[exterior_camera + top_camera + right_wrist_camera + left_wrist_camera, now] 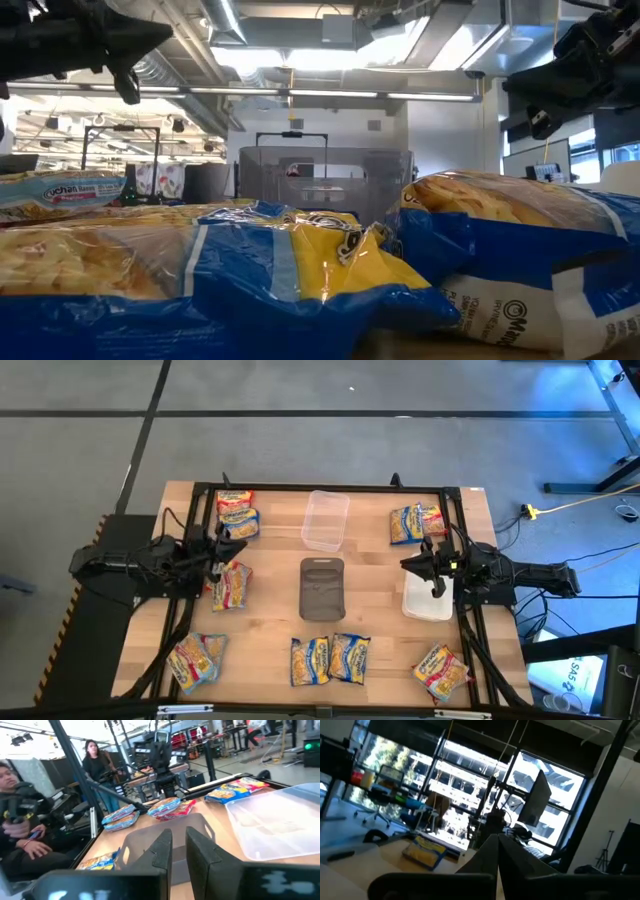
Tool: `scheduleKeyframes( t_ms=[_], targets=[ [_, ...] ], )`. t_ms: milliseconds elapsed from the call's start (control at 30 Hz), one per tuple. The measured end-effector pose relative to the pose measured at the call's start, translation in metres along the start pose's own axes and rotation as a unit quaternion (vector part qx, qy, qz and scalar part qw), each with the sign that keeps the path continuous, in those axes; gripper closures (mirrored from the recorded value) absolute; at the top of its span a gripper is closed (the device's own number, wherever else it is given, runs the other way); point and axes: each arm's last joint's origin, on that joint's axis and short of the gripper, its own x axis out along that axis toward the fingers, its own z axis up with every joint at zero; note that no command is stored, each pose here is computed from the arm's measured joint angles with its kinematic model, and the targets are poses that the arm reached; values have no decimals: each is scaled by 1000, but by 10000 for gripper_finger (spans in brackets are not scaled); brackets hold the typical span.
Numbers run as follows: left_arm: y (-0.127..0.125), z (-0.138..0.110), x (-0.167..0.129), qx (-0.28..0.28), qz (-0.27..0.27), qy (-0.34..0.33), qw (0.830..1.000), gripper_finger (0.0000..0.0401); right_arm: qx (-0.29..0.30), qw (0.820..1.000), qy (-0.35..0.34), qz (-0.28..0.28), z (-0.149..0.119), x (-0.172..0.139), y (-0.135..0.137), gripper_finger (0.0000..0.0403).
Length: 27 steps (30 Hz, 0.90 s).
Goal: Sort Maruchan noodles
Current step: Put the blue noodle pack into the transparent bin
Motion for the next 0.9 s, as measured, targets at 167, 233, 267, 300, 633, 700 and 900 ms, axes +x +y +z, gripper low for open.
scheduleKeyframes(
  t_ms=[167,233,267,300,633,700,900],
  targets=[
    [-8,-5,16,-9,13,62,998,399,15,1000,-1,-2,0,0,0,370],
    [-15,-3,26,-6,9,84,996,399,15,1000,-1,-2,0,0,0,370],
    [-20,-1,31,-6,6,93,996,399,15,1000,-1,-3,0,0,0,370],
    [-24,0,37,-5,3,103,995,399,16,1000,-1,-2,0,0,0,370],
    [-74,-13,97,20,-33,221,975,399,32,999,4,12,0,0,1,370],
    [-87,-19,108,27,-36,245,969,399,40,999,7,21,-1,0,3,370],
    [-126,-41,135,58,-39,326,943,399,53,997,16,57,-2,0,11,370]
  ],
)
